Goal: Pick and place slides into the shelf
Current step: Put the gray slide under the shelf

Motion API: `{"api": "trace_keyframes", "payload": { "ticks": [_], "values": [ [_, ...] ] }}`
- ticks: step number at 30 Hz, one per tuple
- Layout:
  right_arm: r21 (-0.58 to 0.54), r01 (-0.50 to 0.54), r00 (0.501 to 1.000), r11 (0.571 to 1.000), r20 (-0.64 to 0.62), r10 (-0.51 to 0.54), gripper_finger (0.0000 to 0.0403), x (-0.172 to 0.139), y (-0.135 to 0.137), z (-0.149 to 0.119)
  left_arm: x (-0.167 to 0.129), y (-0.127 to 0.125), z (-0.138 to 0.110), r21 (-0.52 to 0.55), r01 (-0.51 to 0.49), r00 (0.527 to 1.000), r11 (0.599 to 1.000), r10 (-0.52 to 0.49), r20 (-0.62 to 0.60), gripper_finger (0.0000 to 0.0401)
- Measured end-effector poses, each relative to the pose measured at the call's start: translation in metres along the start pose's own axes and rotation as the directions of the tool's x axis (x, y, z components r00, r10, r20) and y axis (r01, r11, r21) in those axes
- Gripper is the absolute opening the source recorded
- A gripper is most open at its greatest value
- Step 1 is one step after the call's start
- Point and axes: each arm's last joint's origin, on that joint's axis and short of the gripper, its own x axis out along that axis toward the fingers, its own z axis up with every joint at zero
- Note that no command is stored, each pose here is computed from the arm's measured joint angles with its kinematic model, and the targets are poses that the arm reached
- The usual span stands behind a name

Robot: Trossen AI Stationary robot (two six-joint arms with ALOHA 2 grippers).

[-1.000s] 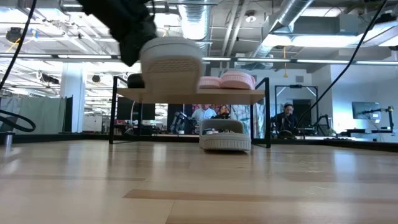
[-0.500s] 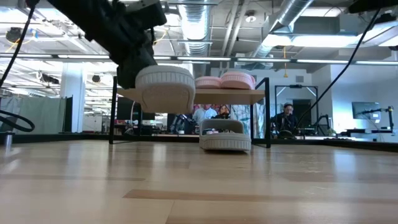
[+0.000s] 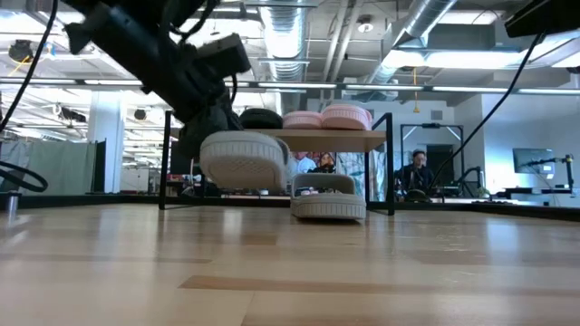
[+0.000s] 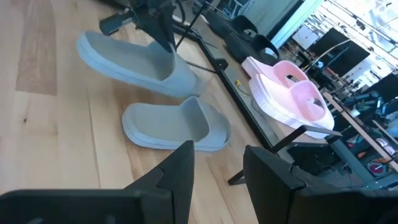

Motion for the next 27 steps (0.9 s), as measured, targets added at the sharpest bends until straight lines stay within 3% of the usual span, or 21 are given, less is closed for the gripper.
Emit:
{"api": "trace_keyframes", "payload": {
  "ticks": [27],
  "values": [
    [0.006,-0.003,1.000,1.000,0.002,0.003,0.0127,0.000,0.001,0.000,0.048,0.026,-0.019,-0.036,0.065,0.998,0.997,-0.066,-0.023,0.0000]
  ]
}}
